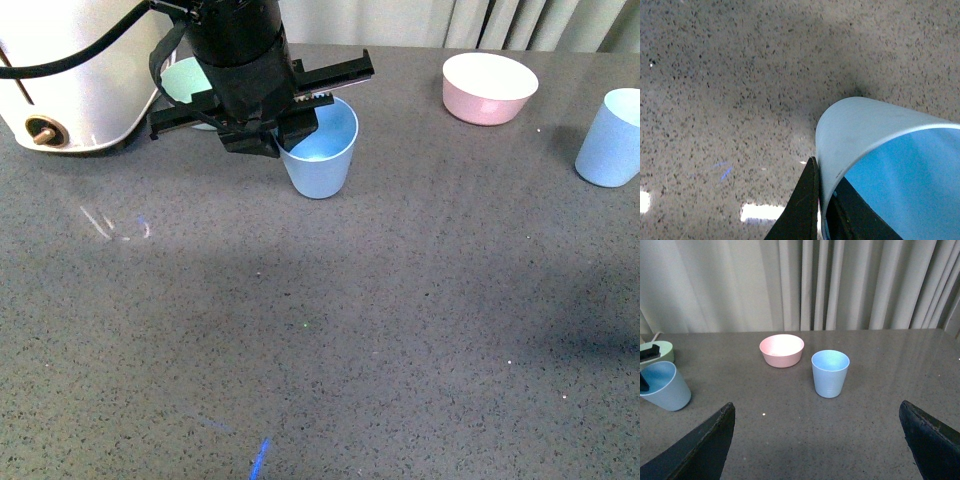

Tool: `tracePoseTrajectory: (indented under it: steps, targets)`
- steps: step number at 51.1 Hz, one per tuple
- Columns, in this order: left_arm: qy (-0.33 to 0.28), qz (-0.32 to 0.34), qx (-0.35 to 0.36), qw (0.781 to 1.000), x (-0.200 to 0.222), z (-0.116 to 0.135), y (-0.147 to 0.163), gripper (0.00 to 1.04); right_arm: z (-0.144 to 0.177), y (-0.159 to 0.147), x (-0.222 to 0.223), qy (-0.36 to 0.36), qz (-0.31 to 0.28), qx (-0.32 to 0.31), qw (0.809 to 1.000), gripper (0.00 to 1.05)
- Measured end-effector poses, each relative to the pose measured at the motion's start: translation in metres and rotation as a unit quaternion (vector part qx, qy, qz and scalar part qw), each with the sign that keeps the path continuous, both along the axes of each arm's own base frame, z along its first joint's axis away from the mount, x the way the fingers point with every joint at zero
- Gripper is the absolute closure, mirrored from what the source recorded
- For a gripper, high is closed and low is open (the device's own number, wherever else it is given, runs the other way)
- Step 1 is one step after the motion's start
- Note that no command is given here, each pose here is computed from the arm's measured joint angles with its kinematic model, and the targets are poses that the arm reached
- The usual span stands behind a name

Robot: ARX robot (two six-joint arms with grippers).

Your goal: Stack blue cups with both arms

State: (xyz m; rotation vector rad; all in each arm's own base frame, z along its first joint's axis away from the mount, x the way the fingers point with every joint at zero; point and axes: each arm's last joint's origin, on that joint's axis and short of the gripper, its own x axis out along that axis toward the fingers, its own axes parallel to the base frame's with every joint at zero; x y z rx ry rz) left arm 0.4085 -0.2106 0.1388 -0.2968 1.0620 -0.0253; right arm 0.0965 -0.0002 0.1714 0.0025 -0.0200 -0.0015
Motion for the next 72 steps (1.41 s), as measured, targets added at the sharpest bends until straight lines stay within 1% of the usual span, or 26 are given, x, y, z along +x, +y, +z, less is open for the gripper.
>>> tracePoseTrajectory:
  steps: [14,26,32,46,47,48,56,57,59,64,65,69,71,72]
  targets:
    - [0.004,-0.039,0.005,0.999,-0.031,0.011,-0.017,1.03,0.000,0.000,0.000,0.000,0.000,0.000,1.000,0.09]
    - [0.015,-0.089,0.013,0.996,-0.056,-0.001,-0.051,1.03,0.000,0.000,0.000,0.000,0.000,0.000,1.000,0.09]
    - [0.019,-0.094,0.021,0.995,-0.061,-0.008,-0.059,1.03,0.000,0.000,0.000,0.000,0.000,0.000,1.000,0.09]
    - [0.015,-0.099,0.026,0.995,-0.067,-0.008,-0.069,1.03,0.000,0.000,0.000,0.000,0.000,0.000,1.000,0.09]
    - [0.015,-0.098,0.025,0.995,-0.067,-0.008,-0.070,1.00,0.000,0.000,0.000,0.000,0.000,0.000,1.000,0.09]
    - [0.015,-0.098,0.024,0.995,-0.067,-0.008,-0.070,0.95,0.000,0.000,0.000,0.000,0.000,0.000,1.000,0.09]
    - [0.016,-0.103,0.022,0.994,-0.070,-0.008,-0.073,0.67,0.000,0.000,0.000,0.000,0.000,0.000,1.000,0.09]
    - [0.015,-0.103,0.023,0.994,-0.070,-0.007,-0.074,0.61,0.000,0.000,0.000,0.000,0.000,0.000,1.000,0.09]
    - [0.010,-0.102,0.025,0.994,-0.072,-0.006,-0.074,0.54,0.000,0.000,0.000,0.000,0.000,0.000,1.000,0.09]
    - [-0.002,-0.104,0.018,0.994,-0.078,0.005,-0.074,0.37,0.000,0.000,0.000,0.000,0.000,0.000,1.000,0.09]
    - [-0.007,-0.104,0.014,0.994,-0.079,0.010,-0.073,0.31,0.000,0.000,0.000,0.000,0.000,0.000,1.000,0.09]
    - [-0.018,-0.104,0.007,0.994,-0.081,0.019,-0.071,0.21,0.000,0.000,0.000,0.000,0.000,0.000,1.000,0.09]
    - [-0.021,-0.104,0.005,0.994,-0.082,0.022,-0.070,0.17,0.000,0.000,0.000,0.000,0.000,0.000,1.000,0.09]
    - [-0.023,-0.104,0.004,0.994,-0.083,0.024,-0.070,0.14,0.000,0.000,0.000,0.000,0.000,0.000,1.000,0.09]
